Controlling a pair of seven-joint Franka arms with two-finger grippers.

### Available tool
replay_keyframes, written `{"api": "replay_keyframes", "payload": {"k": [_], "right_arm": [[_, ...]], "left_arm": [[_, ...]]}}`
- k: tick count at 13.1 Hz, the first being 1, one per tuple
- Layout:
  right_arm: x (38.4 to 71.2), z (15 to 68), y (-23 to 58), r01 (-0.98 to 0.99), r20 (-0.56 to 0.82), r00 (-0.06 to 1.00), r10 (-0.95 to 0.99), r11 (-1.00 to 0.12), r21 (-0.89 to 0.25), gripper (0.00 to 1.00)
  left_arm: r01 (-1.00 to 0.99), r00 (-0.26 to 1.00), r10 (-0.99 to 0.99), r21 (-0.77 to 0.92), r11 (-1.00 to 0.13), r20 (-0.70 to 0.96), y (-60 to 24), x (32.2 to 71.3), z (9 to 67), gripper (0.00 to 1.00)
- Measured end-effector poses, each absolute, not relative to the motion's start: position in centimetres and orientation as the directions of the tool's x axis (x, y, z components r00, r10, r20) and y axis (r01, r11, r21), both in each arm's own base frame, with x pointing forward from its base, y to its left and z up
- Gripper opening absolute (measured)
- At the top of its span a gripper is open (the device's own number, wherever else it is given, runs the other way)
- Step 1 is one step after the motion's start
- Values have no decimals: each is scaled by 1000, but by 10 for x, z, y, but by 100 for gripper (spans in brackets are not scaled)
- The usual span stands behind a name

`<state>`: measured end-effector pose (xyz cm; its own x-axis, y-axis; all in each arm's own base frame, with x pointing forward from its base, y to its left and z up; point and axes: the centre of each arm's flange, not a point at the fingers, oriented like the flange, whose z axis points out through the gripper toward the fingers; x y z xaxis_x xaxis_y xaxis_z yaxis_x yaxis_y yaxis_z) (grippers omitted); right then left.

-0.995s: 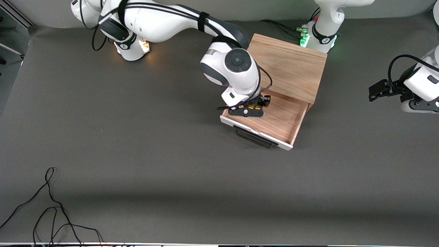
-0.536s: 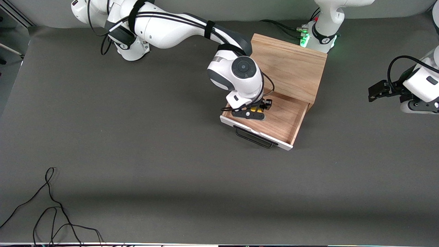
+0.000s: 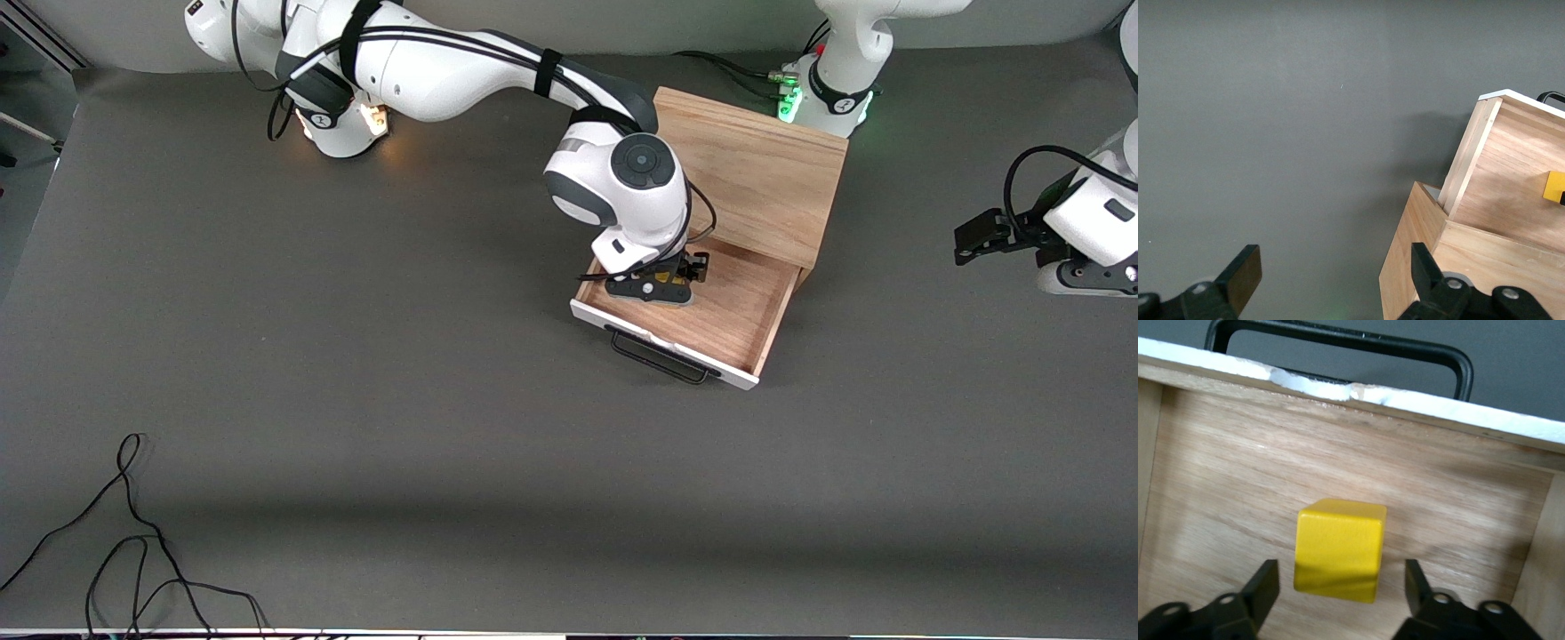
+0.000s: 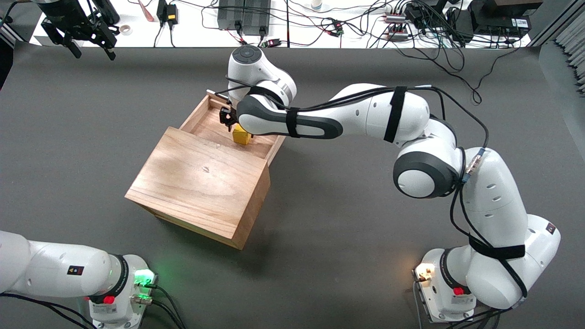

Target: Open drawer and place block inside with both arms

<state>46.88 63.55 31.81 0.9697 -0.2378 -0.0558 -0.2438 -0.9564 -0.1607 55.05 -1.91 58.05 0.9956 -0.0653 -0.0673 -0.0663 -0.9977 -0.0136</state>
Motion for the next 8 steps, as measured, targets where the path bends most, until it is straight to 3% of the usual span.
{"api": "replay_keyframes", "payload": {"k": [1, 5, 8], "right_arm": [[470, 321, 636, -247, -53, 969, -241, -955, -166, 99], [486, 361, 624, -270, -29, 962, -270, -945, -182, 100], [527, 436, 570, -344, 12, 936, -352, -921, -182, 100]], "left_arm": [[-66, 996, -65, -14, -998, -67, -19, 550, 581, 100], [-67, 996, -66, -14, -998, -67, -19, 550, 581, 100], [-67, 996, -66, -14, -998, -67, -19, 550, 581, 100]]}}
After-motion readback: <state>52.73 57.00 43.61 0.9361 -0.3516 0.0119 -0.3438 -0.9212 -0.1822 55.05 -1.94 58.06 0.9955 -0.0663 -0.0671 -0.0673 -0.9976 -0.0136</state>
